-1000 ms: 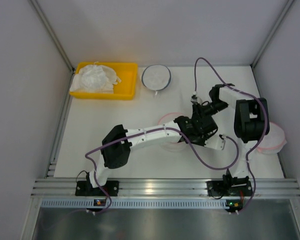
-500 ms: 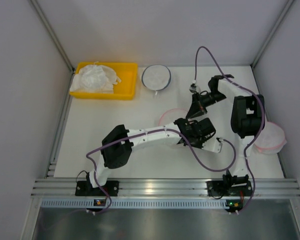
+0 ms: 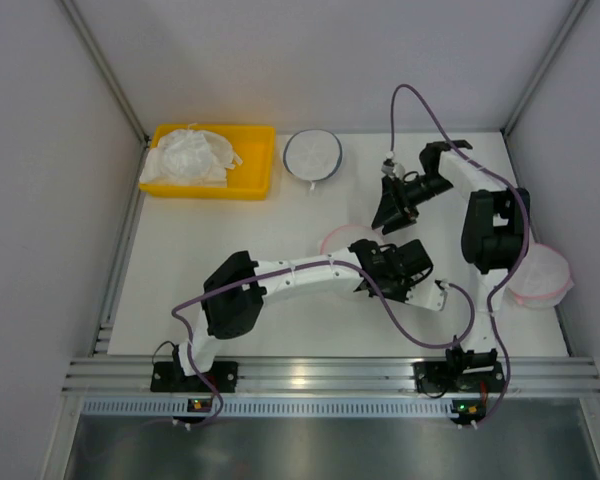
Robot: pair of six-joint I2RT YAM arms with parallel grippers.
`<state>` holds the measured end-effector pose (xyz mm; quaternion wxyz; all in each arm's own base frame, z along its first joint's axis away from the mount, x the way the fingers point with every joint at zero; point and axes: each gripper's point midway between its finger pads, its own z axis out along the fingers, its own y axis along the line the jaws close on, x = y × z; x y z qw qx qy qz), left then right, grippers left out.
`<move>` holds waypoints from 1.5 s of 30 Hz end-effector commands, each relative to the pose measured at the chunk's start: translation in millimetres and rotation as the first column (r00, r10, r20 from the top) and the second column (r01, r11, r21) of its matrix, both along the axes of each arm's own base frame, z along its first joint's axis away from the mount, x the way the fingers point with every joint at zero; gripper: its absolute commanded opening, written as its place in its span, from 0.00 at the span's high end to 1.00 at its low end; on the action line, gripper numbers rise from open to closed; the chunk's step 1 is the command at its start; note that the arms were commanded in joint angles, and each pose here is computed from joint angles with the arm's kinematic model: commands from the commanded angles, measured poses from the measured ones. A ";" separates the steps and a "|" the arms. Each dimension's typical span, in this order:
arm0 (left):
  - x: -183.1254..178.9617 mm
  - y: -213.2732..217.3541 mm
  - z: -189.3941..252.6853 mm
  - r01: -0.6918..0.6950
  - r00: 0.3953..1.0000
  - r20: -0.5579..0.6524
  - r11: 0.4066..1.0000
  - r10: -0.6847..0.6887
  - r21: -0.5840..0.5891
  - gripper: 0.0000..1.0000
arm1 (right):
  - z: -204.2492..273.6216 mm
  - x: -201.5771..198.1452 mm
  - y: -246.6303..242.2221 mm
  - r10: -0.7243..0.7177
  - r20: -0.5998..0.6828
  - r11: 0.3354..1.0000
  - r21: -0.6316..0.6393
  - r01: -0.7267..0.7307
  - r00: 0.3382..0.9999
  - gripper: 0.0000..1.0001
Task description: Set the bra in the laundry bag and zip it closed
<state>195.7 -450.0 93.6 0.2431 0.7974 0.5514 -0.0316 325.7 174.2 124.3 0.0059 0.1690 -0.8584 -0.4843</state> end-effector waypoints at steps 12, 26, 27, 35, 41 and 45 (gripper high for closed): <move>29.8 -24.6 38.6 -0.074 0.995 0.052 0.990 0.081 -0.123 1.00 | 27.9 -51.7 -33.6 -0.121 -0.151 0.986 0.092 0.136 0.981 0.28; 37.1 -22.2 32.2 -0.107 0.992 0.060 0.988 0.114 -0.110 1.00 | 27.5 -70.9 9.4 0.021 -0.209 0.989 0.150 0.011 0.978 0.97; 34.6 -21.3 32.4 -0.101 0.993 0.047 0.989 0.106 -0.112 1.00 | 30.3 -66.4 10.3 0.021 -0.195 0.989 0.150 0.009 0.981 1.00; 7.6 -7.4 20.5 -0.067 0.997 -0.033 0.994 0.065 -0.087 1.00 | 31.9 -38.5 8.7 -0.005 -0.154 0.986 0.166 0.031 0.988 1.00; -10.9 10.1 4.9 -0.065 0.994 -0.086 0.997 0.061 -0.042 1.00 | 26.7 -22.1 6.7 -0.028 -0.126 0.988 0.149 0.046 0.992 1.00; -14.5 18.7 2.2 -0.062 0.994 -0.093 0.998 0.059 -0.026 1.00 | 25.6 -12.6 4.6 -0.050 -0.104 0.990 0.129 0.063 0.993 1.00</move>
